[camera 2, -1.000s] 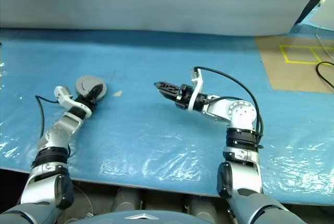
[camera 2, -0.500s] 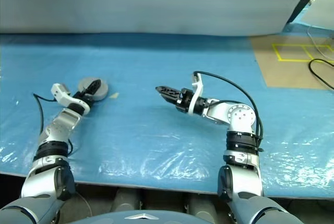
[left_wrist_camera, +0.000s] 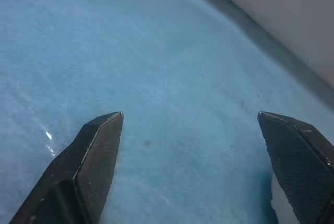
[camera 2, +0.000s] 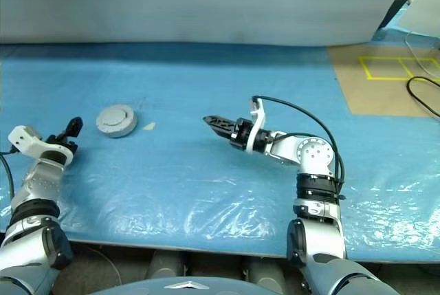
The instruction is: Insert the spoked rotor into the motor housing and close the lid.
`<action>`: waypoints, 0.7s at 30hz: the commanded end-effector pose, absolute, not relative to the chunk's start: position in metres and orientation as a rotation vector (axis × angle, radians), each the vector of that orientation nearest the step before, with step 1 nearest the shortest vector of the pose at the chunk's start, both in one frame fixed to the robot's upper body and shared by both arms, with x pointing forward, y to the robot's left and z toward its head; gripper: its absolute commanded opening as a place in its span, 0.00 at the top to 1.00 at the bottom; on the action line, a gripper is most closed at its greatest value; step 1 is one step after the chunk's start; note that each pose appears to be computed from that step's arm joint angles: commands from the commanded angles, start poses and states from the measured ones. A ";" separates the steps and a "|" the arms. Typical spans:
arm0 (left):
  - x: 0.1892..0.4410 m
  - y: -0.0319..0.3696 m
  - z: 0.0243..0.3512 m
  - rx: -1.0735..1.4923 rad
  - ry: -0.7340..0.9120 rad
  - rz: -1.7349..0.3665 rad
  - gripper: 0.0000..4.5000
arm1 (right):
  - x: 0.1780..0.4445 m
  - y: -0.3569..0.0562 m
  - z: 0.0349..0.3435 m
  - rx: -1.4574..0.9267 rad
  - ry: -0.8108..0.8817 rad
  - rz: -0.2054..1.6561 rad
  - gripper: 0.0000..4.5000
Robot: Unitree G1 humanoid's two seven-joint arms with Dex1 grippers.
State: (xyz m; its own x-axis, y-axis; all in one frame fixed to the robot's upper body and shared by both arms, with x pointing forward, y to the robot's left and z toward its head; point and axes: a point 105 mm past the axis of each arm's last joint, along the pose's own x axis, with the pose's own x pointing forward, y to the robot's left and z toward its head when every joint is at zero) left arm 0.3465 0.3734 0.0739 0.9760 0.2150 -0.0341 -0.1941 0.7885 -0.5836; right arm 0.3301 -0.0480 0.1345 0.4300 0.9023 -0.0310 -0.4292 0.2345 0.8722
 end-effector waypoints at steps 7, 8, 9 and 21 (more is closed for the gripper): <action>0.327 0.235 0.195 -0.584 -0.228 -0.592 0.02 | 0.317 -0.081 0.170 0.646 0.355 1.088 0.38; 0.324 0.223 0.205 -0.573 -0.247 -0.653 0.02 | 0.316 -0.086 0.172 0.610 0.323 1.082 0.38; 0.319 0.208 0.213 -0.560 -0.251 -0.727 0.02 | 0.315 -0.092 0.173 0.572 0.293 1.076 0.38; 0.284 0.116 0.145 -0.215 0.060 -1.172 0.02 | 0.305 -0.101 0.141 0.010 0.198 1.051 0.38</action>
